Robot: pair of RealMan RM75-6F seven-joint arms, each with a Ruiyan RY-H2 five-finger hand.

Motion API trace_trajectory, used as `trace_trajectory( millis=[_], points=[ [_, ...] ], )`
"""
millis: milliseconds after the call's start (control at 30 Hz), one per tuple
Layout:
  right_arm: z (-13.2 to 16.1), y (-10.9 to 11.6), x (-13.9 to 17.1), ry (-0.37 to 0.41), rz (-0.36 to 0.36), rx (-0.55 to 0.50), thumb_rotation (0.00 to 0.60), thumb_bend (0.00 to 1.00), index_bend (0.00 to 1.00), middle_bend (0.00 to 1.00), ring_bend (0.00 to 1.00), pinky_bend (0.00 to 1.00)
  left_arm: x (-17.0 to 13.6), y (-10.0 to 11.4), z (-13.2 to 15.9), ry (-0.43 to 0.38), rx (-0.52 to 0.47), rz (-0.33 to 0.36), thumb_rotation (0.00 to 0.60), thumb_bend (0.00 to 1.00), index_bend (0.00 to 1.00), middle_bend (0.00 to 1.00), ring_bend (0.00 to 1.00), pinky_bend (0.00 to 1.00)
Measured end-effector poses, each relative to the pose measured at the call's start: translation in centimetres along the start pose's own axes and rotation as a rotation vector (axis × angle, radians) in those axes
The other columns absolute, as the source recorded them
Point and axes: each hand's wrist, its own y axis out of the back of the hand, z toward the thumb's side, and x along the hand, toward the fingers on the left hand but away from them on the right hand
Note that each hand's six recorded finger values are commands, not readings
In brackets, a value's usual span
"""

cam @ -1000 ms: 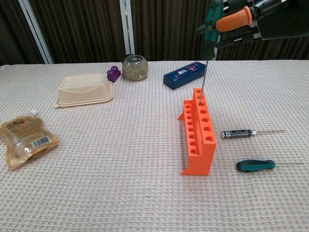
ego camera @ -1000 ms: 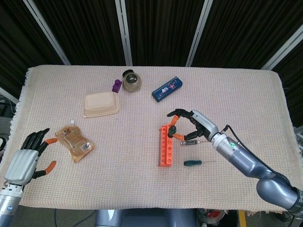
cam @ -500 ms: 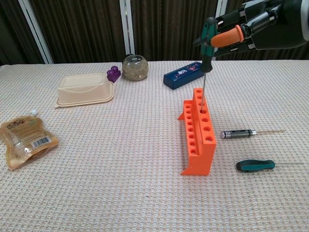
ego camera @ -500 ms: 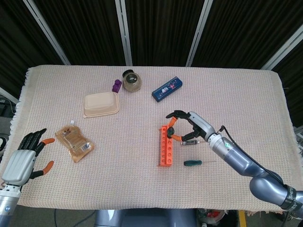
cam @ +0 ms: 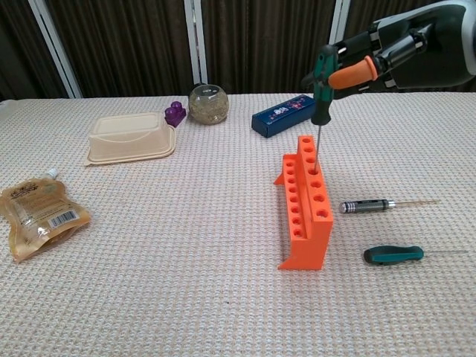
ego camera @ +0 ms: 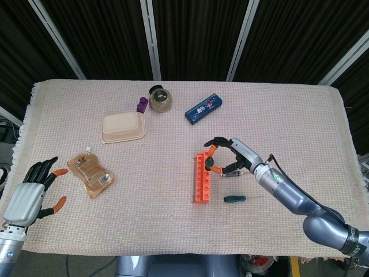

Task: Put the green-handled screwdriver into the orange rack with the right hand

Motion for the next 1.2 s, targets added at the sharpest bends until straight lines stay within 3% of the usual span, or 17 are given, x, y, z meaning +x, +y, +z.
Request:
trace_trajectory(
  millis=[1200],
  points=[
    [-4.6,-2.1,-2.0,-0.031,-0.032,0.107,0.600,0.30,0.60,0.21,0.00,0.00,0.2,-0.6,-0.3,0.006,-0.003,-0.020,0.600,0.32,0.22,0.00,0.00,0.00]
  ],
)
